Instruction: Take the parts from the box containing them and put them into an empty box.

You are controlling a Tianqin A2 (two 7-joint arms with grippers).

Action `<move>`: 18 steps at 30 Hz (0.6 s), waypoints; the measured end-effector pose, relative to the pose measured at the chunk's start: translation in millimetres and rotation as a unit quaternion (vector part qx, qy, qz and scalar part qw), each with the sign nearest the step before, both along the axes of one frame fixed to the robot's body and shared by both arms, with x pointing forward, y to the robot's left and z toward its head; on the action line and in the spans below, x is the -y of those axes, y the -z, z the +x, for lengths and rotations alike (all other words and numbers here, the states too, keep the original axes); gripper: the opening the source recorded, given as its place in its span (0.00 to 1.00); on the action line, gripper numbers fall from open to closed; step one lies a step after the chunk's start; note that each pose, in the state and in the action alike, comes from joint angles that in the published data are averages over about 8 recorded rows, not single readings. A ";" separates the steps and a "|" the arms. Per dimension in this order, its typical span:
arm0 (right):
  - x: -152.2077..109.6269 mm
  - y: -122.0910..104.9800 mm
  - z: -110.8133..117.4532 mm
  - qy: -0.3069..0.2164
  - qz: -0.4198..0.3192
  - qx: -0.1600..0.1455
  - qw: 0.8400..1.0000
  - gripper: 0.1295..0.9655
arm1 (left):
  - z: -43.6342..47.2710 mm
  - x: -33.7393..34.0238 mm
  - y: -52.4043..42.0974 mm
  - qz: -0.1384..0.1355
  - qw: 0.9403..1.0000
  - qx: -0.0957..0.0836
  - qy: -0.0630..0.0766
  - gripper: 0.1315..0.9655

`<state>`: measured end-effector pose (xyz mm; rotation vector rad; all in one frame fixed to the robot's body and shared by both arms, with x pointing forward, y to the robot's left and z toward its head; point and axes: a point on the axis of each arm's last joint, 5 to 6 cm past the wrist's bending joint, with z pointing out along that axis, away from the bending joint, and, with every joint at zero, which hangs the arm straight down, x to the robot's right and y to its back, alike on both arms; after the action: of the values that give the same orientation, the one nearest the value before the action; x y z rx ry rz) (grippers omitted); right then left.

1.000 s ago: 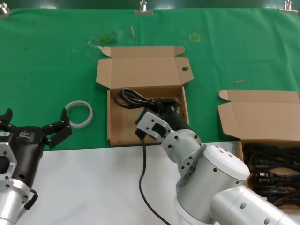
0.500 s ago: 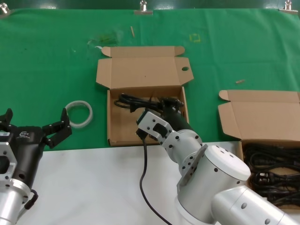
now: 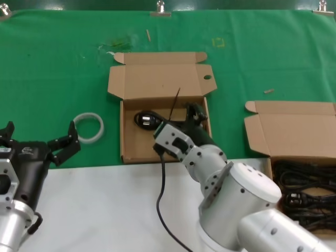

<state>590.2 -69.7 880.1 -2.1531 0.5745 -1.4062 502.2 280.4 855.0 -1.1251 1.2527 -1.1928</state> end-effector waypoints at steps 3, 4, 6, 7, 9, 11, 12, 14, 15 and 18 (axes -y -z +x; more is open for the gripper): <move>2.2 0.0 -0.5 0.005 0.014 0.004 1.000 0.46 | 0.0 0.0 0.0 0.000 1.000 0.000 0.000 1.00; 3.2 0.0 -0.8 0.008 0.021 0.006 1.000 0.49 | 0.0 0.0 0.0 0.000 1.000 0.000 0.000 1.00; 5.6 0.0 -1.3 0.013 0.035 0.011 0.999 0.55 | 0.0 0.0 0.0 0.000 1.000 0.000 0.000 1.00; 6.9 0.1 -1.7 0.016 0.043 0.013 0.999 0.58 | 0.0 0.0 0.0 0.000 1.000 0.000 0.000 1.00; 9.9 0.2 -2.4 0.023 0.060 0.018 0.998 0.64 | 0.0 0.0 0.0 0.000 1.000 0.000 0.000 1.00; 13.1 0.4 -3.2 0.029 0.077 0.024 0.996 0.70 | 0.0 0.0 0.0 0.000 1.000 0.000 0.000 1.00; 14.9 0.5 -3.7 0.032 0.086 0.026 0.995 0.70 | 0.0 0.0 0.0 0.000 1.000 0.000 0.000 1.00; 18.4 0.7 -4.6 0.038 0.104 0.032 0.993 0.74 | 0.0 0.0 0.0 0.000 1.000 0.000 0.000 1.00; 20.3 0.9 -5.1 0.042 0.113 0.035 0.992 0.77 | 0.0 0.0 0.0 0.000 1.000 0.000 0.000 1.00; 25.9 1.3 -6.7 0.050 0.139 0.043 0.988 0.83 | 0.0 0.0 0.0 0.000 1.000 0.000 0.000 1.00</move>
<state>583.5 -95.5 878.8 -1.8576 0.8050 -1.3738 502.2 280.4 855.0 -1.1251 1.2527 -1.1928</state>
